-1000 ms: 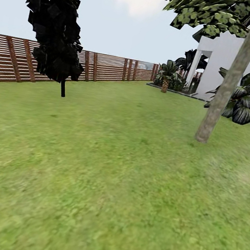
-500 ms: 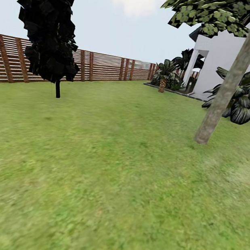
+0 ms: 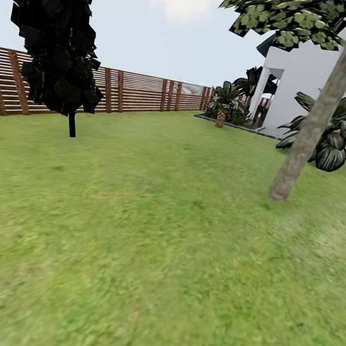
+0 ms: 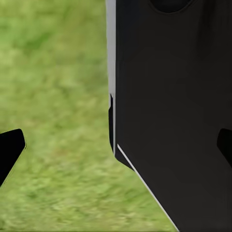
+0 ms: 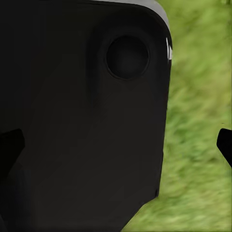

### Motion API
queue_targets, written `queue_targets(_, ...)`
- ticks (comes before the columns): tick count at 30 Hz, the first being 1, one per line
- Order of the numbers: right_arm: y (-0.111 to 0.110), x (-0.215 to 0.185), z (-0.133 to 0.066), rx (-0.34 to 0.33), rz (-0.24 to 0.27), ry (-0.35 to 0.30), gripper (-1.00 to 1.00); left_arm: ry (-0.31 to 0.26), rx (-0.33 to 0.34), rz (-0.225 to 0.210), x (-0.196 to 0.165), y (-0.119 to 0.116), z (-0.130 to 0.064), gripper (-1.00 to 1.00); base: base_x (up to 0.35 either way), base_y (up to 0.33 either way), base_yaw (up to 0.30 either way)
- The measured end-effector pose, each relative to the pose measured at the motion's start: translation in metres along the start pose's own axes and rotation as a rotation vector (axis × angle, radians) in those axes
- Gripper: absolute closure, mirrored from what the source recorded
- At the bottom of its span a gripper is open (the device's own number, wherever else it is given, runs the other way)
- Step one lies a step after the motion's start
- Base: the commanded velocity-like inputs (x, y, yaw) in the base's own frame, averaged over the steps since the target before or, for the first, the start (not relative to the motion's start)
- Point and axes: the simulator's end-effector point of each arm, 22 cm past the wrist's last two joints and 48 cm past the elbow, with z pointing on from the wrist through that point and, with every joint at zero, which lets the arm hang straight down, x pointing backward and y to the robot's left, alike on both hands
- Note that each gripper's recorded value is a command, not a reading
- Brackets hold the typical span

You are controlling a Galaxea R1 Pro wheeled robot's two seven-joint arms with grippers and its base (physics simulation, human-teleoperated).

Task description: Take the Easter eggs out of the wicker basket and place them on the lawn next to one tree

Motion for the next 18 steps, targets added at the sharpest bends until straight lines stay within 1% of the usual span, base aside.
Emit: queue_targets(18, 0.0, 0.0, 0.0, 0.0, -0.001, 0.0, -1.0, 0.0, 0.001, 0.0, 0.0, -0.0003, 0.0, -1.0, 0.324, 0.107, 0.0)
